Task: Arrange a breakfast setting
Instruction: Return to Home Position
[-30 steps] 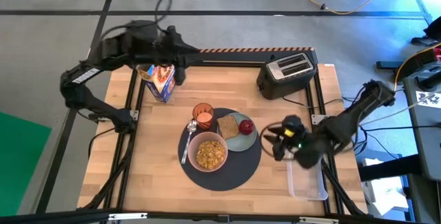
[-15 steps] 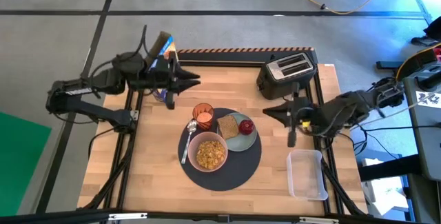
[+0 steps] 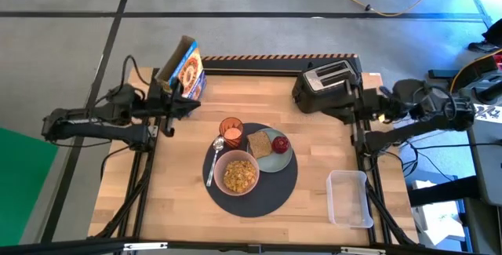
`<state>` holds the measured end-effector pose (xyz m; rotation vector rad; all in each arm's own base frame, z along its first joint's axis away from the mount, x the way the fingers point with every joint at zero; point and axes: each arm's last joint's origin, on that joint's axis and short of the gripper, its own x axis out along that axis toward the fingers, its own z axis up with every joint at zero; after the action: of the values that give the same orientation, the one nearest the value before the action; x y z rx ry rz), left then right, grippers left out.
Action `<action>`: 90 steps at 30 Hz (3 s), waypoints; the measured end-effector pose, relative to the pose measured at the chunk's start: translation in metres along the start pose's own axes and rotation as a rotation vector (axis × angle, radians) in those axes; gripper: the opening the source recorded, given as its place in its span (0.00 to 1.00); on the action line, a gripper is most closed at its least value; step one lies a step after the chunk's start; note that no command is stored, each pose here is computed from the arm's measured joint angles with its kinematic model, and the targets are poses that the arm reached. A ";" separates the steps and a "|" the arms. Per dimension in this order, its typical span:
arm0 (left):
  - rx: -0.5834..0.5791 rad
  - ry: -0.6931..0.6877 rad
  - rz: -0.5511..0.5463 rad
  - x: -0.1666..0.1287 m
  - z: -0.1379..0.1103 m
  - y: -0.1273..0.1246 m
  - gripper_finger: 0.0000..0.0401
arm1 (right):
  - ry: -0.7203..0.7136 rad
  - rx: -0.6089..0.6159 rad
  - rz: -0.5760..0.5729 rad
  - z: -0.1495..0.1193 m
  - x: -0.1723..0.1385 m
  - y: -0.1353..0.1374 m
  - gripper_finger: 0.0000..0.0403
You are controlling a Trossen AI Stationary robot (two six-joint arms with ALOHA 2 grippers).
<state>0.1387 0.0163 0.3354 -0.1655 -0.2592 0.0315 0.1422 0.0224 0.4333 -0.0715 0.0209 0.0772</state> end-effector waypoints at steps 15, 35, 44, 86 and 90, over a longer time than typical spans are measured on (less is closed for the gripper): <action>0.191 0.123 -0.020 -0.021 -0.078 0.011 0.01 | -0.083 0.018 0.013 -0.108 -0.048 0.001 0.00; 0.253 -0.056 -0.028 -0.060 -0.125 0.018 0.00 | -0.159 0.003 -0.032 -0.159 -0.092 0.000 0.00; 0.255 -0.030 -0.082 -0.060 -0.128 0.017 0.00 | -0.122 0.007 -0.079 -0.175 -0.082 0.001 0.00; 0.179 0.252 -0.139 -0.061 -0.154 0.018 0.00 | -0.203 0.207 -0.048 -0.252 -0.041 0.009 0.00; 0.130 0.212 0.021 -0.060 -0.151 0.022 0.00 | -0.176 0.128 -0.055 -0.254 -0.041 0.010 0.00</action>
<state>0.1191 0.0109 0.1723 -0.0414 -0.0434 0.0515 0.0961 0.0104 0.1802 0.0627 -0.1514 0.0272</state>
